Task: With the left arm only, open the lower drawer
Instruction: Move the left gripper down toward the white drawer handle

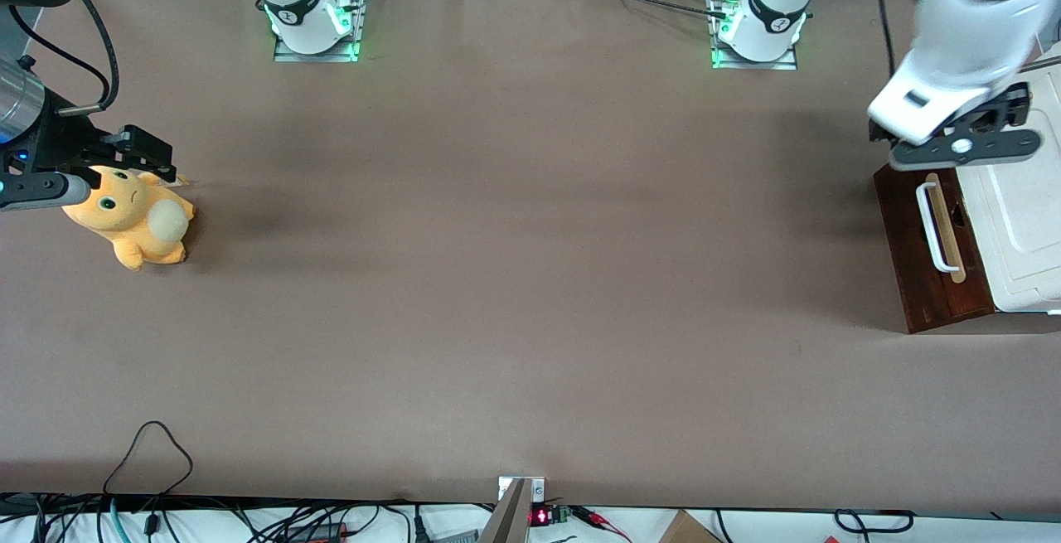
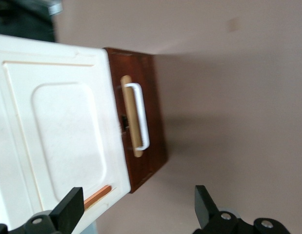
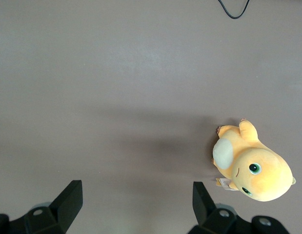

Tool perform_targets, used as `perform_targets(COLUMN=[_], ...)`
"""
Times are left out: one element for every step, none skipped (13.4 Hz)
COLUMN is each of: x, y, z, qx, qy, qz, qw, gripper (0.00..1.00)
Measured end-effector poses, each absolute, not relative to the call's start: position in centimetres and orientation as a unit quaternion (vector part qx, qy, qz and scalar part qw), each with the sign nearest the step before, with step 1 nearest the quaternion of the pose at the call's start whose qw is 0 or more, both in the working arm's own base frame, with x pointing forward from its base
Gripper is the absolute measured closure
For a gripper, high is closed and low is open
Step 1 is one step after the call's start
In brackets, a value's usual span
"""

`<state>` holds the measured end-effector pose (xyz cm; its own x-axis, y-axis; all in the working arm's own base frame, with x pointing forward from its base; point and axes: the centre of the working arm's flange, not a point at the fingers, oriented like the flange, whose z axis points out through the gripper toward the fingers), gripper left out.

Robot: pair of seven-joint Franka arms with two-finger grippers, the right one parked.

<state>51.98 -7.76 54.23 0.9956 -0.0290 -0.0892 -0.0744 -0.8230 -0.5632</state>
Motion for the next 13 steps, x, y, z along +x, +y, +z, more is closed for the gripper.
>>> perform_targets(x=[51.5, 50.7, 49.8, 49.1, 48.5, 48.1, 47.8, 47.6, 47.4, 47.3, 47.3, 47.4, 47.5], y=[-9.1, -10.6, -11.7, -12.2, -12.0, -11.6, -11.1, -10.6, -10.3, -10.0, -9.8, -9.6, -9.4], z=[52.0, 49.6, 47.2, 44.8, 42.7, 40.7, 39.0, 37.4, 35.9, 34.5, 33.0, 31.6, 30.2], qx=[-0.942, -0.928, -0.915, -0.903, -0.890, -0.879, -0.871, -0.864, -0.857, -0.850, -0.844, -0.838, -0.832], qy=[0.007, -0.011, -0.023, -0.026, -0.020, -0.018, -0.017, -0.016, -0.014, -0.013, -0.011, -0.006, 0.001], qz=[0.035, 0.030, 0.024, 0.022, 0.022, 0.025, 0.029, 0.032, 0.033, 0.034, 0.035, 0.035, 0.037], qw=[0.335, 0.371, 0.401, 0.429, 0.455, 0.475, 0.490, 0.503, 0.515, 0.525, 0.535, 0.544, 0.553], gripper=[0.00, 0.00, 0.01, 0.00, 0.00, 0.00, 0.01, 0.01, 0.02, 0.02, 0.02, 0.02, 0.02])
